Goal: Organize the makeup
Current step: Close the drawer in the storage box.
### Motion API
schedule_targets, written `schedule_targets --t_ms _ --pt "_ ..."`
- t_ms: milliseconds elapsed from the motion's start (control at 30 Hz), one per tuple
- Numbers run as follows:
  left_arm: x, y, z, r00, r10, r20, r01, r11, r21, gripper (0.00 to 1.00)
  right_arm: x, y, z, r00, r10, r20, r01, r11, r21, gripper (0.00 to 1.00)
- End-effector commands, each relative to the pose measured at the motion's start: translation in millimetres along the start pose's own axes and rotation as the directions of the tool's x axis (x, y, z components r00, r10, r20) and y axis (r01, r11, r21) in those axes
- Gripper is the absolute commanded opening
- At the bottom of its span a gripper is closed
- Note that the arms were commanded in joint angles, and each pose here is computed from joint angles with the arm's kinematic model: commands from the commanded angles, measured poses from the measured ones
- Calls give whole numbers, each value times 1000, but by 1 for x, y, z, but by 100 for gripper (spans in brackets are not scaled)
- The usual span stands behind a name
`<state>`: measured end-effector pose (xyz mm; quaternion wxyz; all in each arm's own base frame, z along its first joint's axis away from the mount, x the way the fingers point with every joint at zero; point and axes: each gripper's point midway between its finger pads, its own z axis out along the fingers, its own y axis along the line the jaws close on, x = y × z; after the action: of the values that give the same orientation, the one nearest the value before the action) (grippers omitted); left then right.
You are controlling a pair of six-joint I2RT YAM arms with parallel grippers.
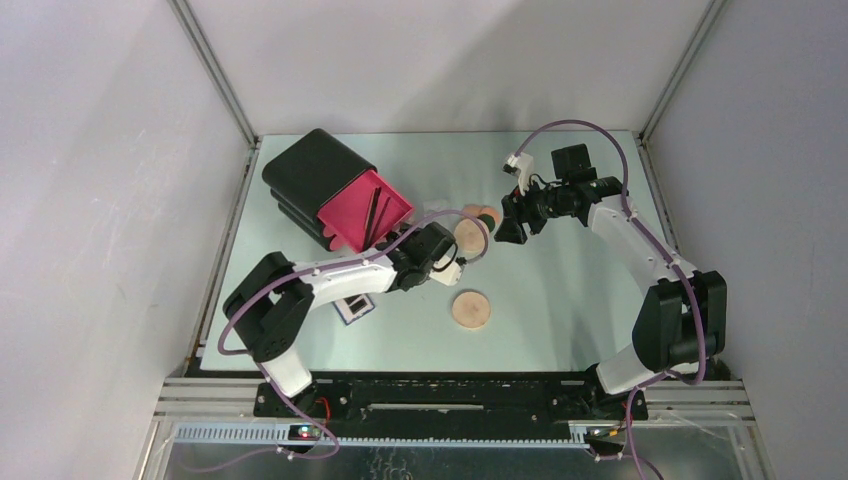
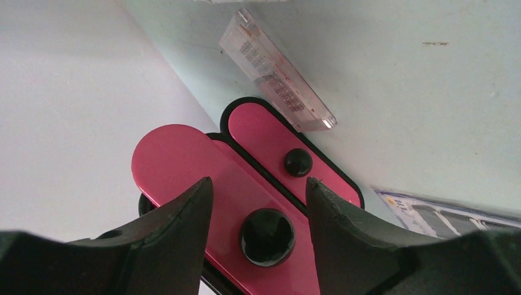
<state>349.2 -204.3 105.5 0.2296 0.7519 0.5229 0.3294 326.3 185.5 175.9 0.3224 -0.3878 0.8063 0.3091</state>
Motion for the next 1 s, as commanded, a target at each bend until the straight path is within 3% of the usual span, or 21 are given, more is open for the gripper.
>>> schedule_targets --t_ms 0,967 --pt "17 1 -2 997 31 -70 -33 999 -23 61 -8 4 -5 999 -36 24 36 999 -7 71" --pt "69 37 -28 990 -82 -117 75 995 -66 50 -7 5 -4 999 -38 22 38 999 -12 71"
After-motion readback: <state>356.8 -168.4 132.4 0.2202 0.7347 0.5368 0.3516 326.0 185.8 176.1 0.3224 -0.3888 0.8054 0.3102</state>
